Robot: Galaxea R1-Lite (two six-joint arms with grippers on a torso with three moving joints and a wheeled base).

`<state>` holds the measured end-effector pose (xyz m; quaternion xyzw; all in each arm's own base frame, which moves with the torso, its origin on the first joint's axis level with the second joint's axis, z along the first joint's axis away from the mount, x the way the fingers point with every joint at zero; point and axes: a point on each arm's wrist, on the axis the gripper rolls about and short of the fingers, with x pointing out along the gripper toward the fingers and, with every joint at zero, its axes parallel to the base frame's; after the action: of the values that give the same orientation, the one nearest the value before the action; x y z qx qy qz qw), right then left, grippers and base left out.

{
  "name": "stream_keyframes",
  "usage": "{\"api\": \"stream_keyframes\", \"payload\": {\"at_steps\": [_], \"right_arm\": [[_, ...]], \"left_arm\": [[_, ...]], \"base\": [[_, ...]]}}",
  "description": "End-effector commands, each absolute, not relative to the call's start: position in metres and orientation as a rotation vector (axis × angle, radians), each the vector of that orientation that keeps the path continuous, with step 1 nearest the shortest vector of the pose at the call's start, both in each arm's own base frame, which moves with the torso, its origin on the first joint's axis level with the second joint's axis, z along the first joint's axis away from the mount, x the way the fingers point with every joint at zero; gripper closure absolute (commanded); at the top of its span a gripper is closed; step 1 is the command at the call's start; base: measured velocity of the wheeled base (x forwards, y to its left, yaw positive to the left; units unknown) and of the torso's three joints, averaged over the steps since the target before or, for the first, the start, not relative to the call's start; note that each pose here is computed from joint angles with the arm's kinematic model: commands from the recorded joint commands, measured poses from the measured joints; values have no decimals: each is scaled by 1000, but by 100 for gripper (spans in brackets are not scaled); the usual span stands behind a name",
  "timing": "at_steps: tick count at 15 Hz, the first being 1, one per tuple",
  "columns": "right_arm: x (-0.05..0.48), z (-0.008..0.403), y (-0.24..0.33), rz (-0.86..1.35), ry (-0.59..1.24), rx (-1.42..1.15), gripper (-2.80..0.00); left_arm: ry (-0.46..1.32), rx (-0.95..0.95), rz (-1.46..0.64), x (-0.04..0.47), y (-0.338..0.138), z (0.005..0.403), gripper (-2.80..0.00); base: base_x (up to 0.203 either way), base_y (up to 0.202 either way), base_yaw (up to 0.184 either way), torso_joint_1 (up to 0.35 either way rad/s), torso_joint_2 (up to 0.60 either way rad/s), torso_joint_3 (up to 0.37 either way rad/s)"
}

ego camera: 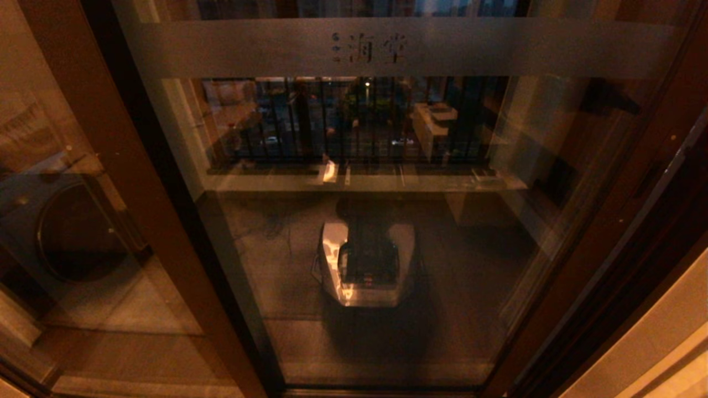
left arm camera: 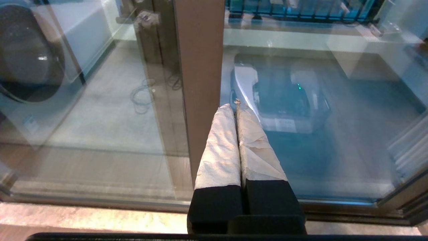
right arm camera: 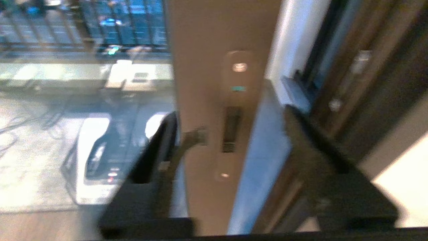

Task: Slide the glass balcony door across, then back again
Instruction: Open the slid door

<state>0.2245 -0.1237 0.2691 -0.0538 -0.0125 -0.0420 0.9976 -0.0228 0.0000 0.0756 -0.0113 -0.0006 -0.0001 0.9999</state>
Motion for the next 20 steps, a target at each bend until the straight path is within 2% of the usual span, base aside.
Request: {"api": "stream_keyframes", "payload": {"at_steps": [1,12,16,20], "right_arm": [[220,277,-126,-99,-32,-115,0],[269,256,-174,-238,67,-61,0],[270,257,-173,-243,173,-17,0],[266,260,-169,-227,182,-16,0]], "left_arm": [[-2,-23,0,-23,0,76,0],[-2,-23,0,-23,0,76,0],[-2,-23,0,-23,0,76,0],[-2,-23,0,-23,0,76,0]], "base": [[0,0,0,0,0,0],[0,0,0,0,0,0],[0,0,0,0,0,0],[0,0,0,0,0,0]]}}
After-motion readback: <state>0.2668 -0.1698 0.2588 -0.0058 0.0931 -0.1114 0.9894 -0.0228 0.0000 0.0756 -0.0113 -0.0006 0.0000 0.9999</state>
